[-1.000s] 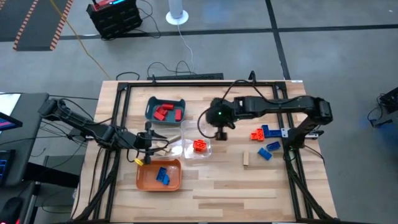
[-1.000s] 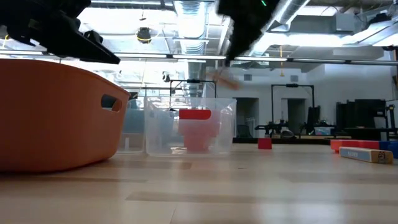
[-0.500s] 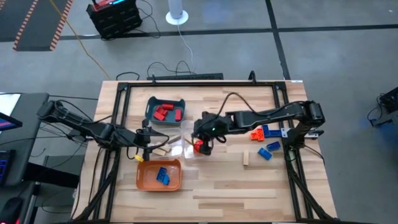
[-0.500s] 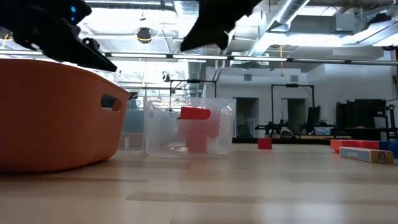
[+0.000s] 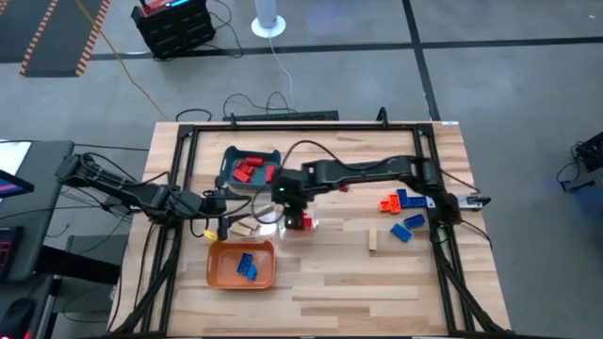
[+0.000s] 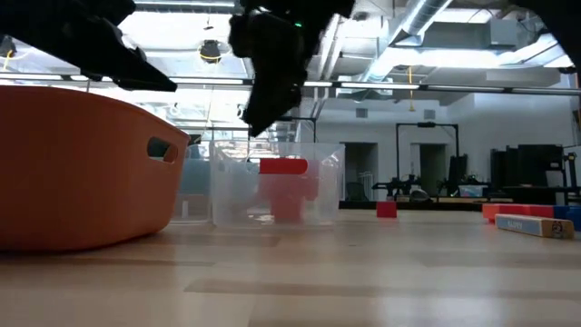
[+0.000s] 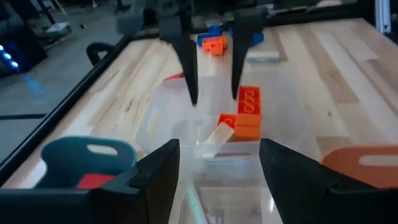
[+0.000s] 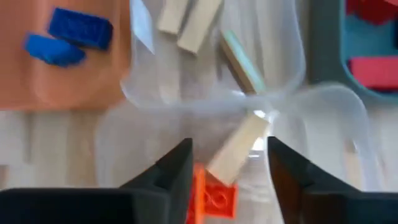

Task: Sort blocks
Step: Put the brown block into the left transparent bin

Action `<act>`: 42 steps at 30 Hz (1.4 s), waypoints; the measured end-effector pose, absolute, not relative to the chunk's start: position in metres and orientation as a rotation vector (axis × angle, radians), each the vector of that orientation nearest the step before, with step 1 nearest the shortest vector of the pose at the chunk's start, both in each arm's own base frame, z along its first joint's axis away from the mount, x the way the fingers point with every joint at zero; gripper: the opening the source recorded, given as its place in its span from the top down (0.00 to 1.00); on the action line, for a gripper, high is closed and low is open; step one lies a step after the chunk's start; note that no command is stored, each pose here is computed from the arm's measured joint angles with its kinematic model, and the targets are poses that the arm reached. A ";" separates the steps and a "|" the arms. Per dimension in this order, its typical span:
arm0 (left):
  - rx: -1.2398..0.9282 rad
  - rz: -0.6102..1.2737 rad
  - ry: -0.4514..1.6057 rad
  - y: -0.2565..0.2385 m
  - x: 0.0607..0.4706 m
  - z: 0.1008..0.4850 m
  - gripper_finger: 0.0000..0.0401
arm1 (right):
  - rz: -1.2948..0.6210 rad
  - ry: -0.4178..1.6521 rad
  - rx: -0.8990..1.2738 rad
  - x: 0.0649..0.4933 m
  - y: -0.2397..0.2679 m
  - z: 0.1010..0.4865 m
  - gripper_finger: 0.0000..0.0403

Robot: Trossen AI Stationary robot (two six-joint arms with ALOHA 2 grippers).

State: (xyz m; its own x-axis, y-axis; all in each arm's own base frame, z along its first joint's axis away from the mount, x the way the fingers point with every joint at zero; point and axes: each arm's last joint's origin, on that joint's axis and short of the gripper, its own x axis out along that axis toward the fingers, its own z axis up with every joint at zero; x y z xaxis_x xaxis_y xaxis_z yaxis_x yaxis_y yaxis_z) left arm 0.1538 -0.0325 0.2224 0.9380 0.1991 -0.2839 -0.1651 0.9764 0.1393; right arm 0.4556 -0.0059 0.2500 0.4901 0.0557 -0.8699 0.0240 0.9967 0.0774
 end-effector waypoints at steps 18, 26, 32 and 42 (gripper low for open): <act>0.067 0.197 0.350 -0.028 0.139 0.221 0.46 | -0.068 1.337 0.161 0.504 -0.009 0.187 0.43; 0.050 0.200 0.340 -0.026 0.130 0.224 0.46 | -0.115 1.363 0.124 0.502 -0.015 0.184 0.47; 0.050 0.201 0.340 -0.025 0.130 0.224 0.46 | -0.139 1.385 0.160 0.503 -0.018 0.170 0.51; -0.001 0.200 0.328 -0.026 0.130 0.224 0.46 | -0.133 1.358 0.150 0.510 -0.017 0.159 0.59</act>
